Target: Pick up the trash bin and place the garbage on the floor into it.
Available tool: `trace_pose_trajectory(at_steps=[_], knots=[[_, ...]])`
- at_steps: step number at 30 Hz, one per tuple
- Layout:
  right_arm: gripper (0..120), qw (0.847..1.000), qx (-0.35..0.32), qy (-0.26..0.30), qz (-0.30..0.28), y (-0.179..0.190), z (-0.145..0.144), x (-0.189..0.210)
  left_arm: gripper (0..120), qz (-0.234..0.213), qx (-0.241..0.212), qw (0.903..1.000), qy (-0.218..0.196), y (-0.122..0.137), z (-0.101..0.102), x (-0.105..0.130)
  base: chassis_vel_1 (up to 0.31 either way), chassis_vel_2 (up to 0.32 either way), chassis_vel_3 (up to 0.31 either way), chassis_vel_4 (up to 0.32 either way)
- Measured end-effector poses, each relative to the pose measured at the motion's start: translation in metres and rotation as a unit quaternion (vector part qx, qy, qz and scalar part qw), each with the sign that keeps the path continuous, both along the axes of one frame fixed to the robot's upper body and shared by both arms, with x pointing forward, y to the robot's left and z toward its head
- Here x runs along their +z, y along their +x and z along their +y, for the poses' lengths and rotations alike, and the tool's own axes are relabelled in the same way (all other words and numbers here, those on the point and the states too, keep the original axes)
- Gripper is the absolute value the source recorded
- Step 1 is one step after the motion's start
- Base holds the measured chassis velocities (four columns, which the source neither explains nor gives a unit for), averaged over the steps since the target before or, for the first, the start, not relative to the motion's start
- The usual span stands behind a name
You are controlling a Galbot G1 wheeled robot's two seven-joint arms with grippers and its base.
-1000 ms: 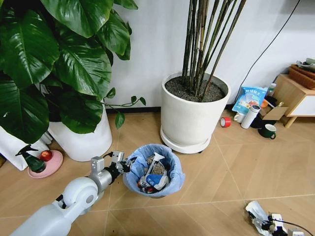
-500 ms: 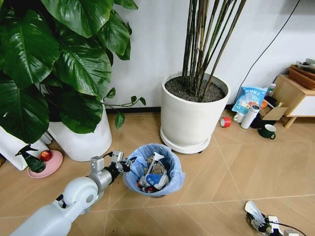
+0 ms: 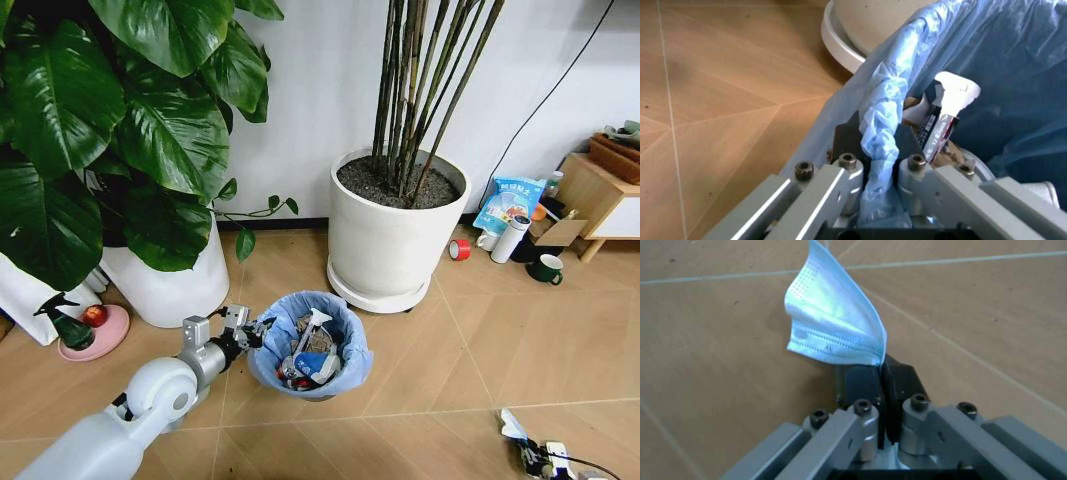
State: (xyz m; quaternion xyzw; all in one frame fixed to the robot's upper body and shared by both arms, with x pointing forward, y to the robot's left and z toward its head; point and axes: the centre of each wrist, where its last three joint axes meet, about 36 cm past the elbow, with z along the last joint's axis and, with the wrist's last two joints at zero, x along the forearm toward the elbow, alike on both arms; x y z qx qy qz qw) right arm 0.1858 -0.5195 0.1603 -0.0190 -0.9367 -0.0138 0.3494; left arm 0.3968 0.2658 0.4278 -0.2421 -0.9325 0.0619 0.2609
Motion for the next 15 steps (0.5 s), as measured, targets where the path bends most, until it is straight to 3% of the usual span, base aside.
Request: trace_pose_trajectory(at_steps=[5, 10, 14, 15], knots=[[0, 0.998, 0.032, 0.014, -0.044, 0.018, 0.01, 0.022, 1, 0.0, 0.0, 1.0, 0.002, 0.0, 0.001, 0.0, 0.0, 0.0, 0.0, 0.0], [0, 0.987, 0.095, 0.026, -0.129, 0.043, 0.016, 0.052, 1, 0.003, -0.002, 1.0, 0.004, -0.002, 0.001, -0.001, 0.0, 0.0, 0.0, 0.0], [0, 0.948, 0.193, 0.067, -0.243, 0.078, 0.023, 0.088, 1, 0.007, -0.006, 0.9999, 0.007, -0.001, 0.0, -0.004, 0.0, 0.0, 0.0, 0.0], [0, 0.948, 0.193, 0.067, -0.243, 0.078, 0.023, 0.088, 1, 0.007, -0.006, 0.9999, 0.007, -0.001, 0.0, -0.004, 0.0, 0.0, 0.0, 0.0]])
